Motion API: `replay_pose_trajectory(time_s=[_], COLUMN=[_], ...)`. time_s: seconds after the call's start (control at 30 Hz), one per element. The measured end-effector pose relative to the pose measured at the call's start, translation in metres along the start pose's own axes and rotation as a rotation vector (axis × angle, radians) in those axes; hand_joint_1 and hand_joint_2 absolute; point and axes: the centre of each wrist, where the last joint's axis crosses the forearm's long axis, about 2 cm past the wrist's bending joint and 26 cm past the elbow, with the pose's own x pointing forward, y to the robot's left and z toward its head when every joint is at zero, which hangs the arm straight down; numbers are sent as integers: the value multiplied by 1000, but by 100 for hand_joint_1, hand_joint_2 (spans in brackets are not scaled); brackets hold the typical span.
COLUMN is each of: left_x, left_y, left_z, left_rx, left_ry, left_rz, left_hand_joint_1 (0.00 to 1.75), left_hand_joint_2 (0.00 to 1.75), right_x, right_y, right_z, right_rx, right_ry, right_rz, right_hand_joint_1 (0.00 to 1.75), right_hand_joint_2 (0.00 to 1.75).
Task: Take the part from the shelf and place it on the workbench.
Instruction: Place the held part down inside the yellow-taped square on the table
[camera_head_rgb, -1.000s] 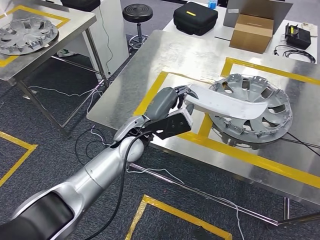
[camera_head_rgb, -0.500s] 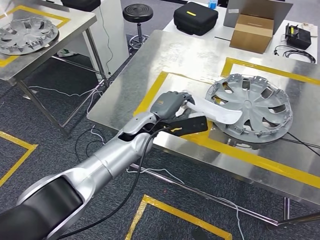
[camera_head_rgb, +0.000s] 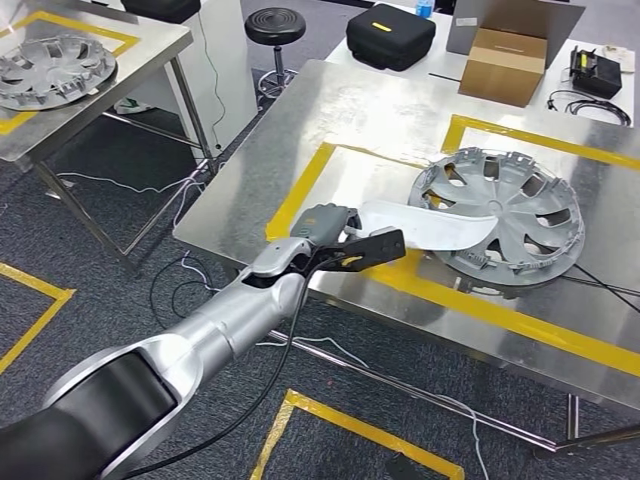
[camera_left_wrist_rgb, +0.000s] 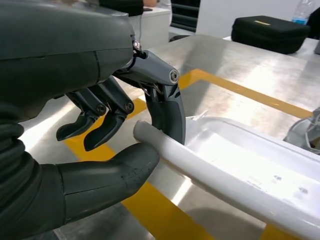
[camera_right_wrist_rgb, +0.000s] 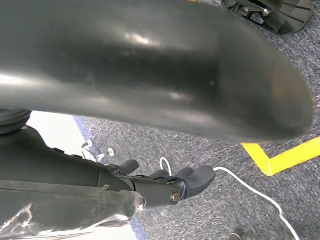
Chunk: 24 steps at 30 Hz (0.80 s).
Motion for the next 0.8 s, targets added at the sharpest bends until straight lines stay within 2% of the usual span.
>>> replay_pose_trajectory(time_s=[0.27, 0.47, 0.8], left_x=[-3, -15, -31], left_y=[-3, -9, -16], left_z=[1, 3, 7], left_rx=[5, 2, 38], left_ry=[27, 141, 256], left_rz=[18, 91, 289], left_hand_joint_1=[175, 175, 175], left_hand_joint_2=[175, 175, 175], right_x=[-1, -3, -7], right_y=[1, 3, 6], right_z=[0, 1, 2], right_rx=[-1, -3, -16], right_ry=[2, 12, 29], right_rz=[-4, -19, -33], right_hand_joint_1=[0, 0, 0], right_hand_joint_2=[0, 0, 0])
